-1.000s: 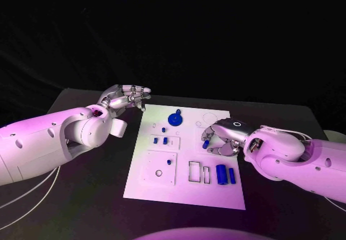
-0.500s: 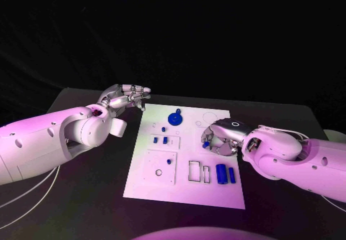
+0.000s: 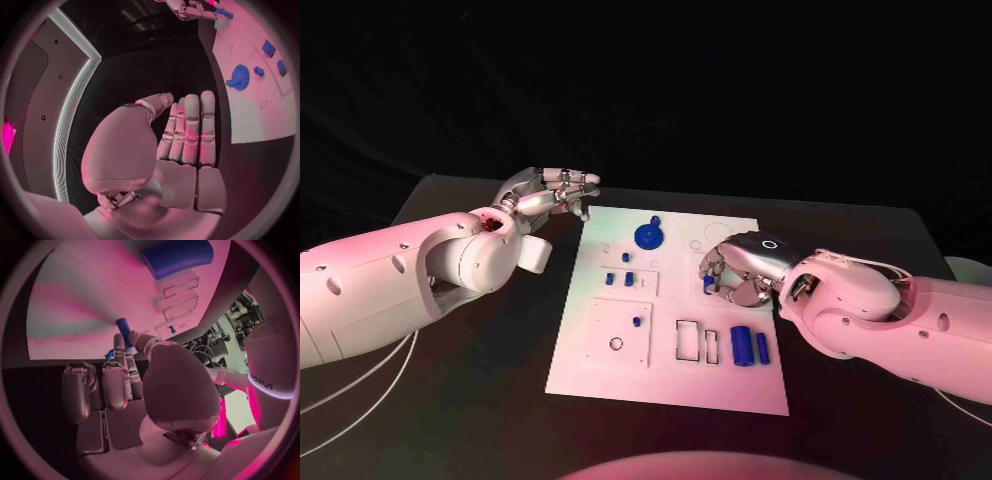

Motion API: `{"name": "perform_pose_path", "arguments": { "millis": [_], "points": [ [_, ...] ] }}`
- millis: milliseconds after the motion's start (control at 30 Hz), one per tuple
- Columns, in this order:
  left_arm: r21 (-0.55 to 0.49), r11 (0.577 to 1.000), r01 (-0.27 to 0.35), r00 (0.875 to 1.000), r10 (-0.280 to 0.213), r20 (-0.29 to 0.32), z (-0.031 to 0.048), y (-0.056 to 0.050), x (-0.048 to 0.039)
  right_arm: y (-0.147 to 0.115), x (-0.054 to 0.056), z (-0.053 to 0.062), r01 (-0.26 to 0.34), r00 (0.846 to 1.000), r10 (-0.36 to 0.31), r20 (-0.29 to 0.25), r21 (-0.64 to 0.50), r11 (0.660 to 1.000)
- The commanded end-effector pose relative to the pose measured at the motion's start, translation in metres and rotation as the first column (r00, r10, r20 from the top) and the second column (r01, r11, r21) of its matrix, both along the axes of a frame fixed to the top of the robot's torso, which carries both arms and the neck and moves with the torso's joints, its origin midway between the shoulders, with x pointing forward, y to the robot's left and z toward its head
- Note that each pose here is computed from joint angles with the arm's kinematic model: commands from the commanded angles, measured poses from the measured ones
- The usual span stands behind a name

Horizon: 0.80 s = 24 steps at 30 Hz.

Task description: Assemble the parts on the task board

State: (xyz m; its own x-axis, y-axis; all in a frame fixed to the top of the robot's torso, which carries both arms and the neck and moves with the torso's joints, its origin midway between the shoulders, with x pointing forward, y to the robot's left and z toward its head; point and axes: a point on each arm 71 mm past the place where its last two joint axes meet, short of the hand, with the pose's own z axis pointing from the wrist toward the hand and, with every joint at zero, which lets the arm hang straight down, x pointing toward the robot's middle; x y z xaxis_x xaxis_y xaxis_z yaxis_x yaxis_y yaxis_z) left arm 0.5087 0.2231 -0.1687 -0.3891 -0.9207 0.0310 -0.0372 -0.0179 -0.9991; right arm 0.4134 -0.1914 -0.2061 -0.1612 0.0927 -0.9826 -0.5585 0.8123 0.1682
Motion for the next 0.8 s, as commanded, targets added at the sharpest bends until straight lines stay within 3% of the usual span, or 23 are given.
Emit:
{"name": "perform_pose_path", "arguments": {
  "millis": [33,233,400,633,800],
  "points": [
    [-0.010,1.000,0.016,1.000,-0.016,-0.003,0.0006,-0.001,0.0000,0.003,-0.005,0.010,0.004,0.999,-0.006,0.043,0.049,0.999],
    [-0.008,1.000,0.012,1.000,-0.012,-0.003,0.0002,-0.001,0.0011,0.015,-0.019,0.029,-0.038,0.998,0.032,0.055,0.121,0.992],
    [-0.009,1.000,0.015,1.000,-0.015,-0.003,-0.0003,-0.002,0.0018,0.035,-0.029,0.038,-0.097,0.994,0.087,0.060,0.184,0.978],
    [-0.009,1.000,0.019,1.000,-0.019,-0.005,-0.0013,-0.005,0.0031,0.073,-0.040,0.031,-0.179,0.984,0.178,0.029,0.255,0.950],
    [-0.010,1.000,0.023,1.000,-0.023,-0.005,-0.0017,-0.007,0.0037,0.096,-0.048,0.017,-0.225,0.972,0.236,-0.007,0.275,0.935]
  ]
}}
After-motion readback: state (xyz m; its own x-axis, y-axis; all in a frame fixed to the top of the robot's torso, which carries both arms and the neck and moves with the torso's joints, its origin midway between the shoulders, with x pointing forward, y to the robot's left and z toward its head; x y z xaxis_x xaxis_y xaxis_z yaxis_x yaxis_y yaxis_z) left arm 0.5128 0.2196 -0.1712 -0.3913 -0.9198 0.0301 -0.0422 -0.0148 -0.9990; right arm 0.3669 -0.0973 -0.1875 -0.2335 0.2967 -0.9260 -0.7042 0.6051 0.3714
